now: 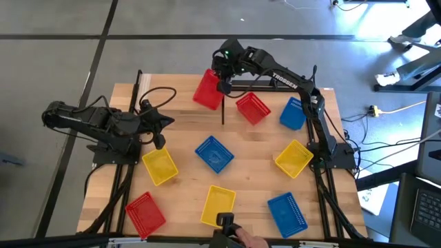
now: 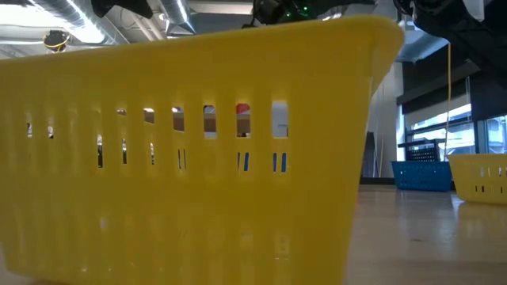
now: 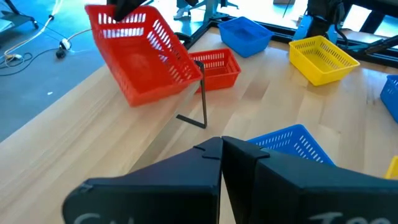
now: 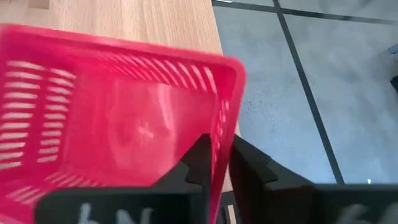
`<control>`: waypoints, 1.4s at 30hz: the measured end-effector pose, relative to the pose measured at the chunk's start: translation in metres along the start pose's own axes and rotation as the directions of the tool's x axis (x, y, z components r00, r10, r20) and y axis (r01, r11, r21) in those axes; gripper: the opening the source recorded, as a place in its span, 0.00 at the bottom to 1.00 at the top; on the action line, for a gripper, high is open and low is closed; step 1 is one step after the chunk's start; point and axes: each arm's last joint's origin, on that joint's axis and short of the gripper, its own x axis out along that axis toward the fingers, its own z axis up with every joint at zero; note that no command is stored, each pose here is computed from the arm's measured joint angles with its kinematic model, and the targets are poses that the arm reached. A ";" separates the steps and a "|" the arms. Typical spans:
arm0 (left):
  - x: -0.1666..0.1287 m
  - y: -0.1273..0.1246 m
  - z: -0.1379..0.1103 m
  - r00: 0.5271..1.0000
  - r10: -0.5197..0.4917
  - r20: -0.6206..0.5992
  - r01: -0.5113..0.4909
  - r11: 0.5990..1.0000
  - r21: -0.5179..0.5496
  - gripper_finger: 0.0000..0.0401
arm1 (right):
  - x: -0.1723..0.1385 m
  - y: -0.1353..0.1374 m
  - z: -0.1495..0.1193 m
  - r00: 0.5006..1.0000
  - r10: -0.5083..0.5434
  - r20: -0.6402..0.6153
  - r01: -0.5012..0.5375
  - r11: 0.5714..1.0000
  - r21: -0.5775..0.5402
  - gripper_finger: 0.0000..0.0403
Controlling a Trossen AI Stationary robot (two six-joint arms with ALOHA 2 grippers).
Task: Stack baskets on shelf by color
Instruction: Put the middle red bin on the shelf
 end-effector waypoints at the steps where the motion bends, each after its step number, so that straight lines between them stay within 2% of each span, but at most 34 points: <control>1: 0.000 0.000 0.000 1.000 0.000 0.000 0.000 1.000 0.000 0.00 | 0.000 0.000 0.000 1.000 0.001 0.000 -0.001 1.000 -0.001 0.16; 5: 0.000 0.000 0.000 1.000 0.000 0.000 0.000 1.000 0.001 0.00 | 0.000 0.000 0.000 1.000 0.000 0.001 0.000 1.000 -0.002 0.20; 12: 0.000 0.000 0.000 1.000 0.000 0.000 0.000 1.000 0.001 0.00 | 0.000 -0.002 0.005 0.999 -0.022 0.047 0.022 1.000 -0.006 0.21; 16: 0.000 0.000 0.000 1.000 0.000 0.000 0.000 1.000 0.001 0.00 | -0.001 0.005 0.007 0.998 0.035 0.056 -0.035 0.999 -0.014 0.21; 21: 0.000 0.000 0.000 1.000 0.000 0.000 0.000 1.000 -0.005 0.00 | 0.000 0.029 0.013 0.974 0.208 0.089 -0.205 0.978 -0.047 0.19; 24: 0.000 0.000 0.000 1.000 0.000 0.000 0.000 1.000 -0.006 0.00 | 0.001 0.047 0.018 0.966 0.244 0.082 -0.240 0.969 -0.051 0.14; 28: 0.000 0.000 0.000 1.000 0.000 0.000 0.000 1.000 -0.006 0.00 | 0.000 0.072 0.027 0.955 0.286 0.083 -0.281 0.958 -0.065 0.03; 30: 0.000 0.000 0.000 1.000 0.005 0.001 -0.005 1.000 -0.005 0.00 | -0.001 0.085 0.032 0.949 0.303 0.090 -0.296 0.951 -0.084 0.01; 33: 0.001 0.004 -0.001 0.997 0.073 0.000 -0.073 0.997 0.001 0.00 | -0.001 0.101 0.040 0.941 0.315 0.122 -0.305 0.947 -0.096 0.01; 35: 0.002 0.008 -0.001 0.991 0.131 0.001 -0.131 0.991 -0.009 0.00 | 0.003 0.109 0.042 0.949 0.287 0.133 -0.275 0.956 -0.104 0.00; 42: 0.009 0.022 0.002 0.967 0.254 0.007 -0.253 0.965 -0.068 0.00 | 0.028 0.127 0.034 0.951 0.286 0.115 -0.283 0.958 -0.043 0.00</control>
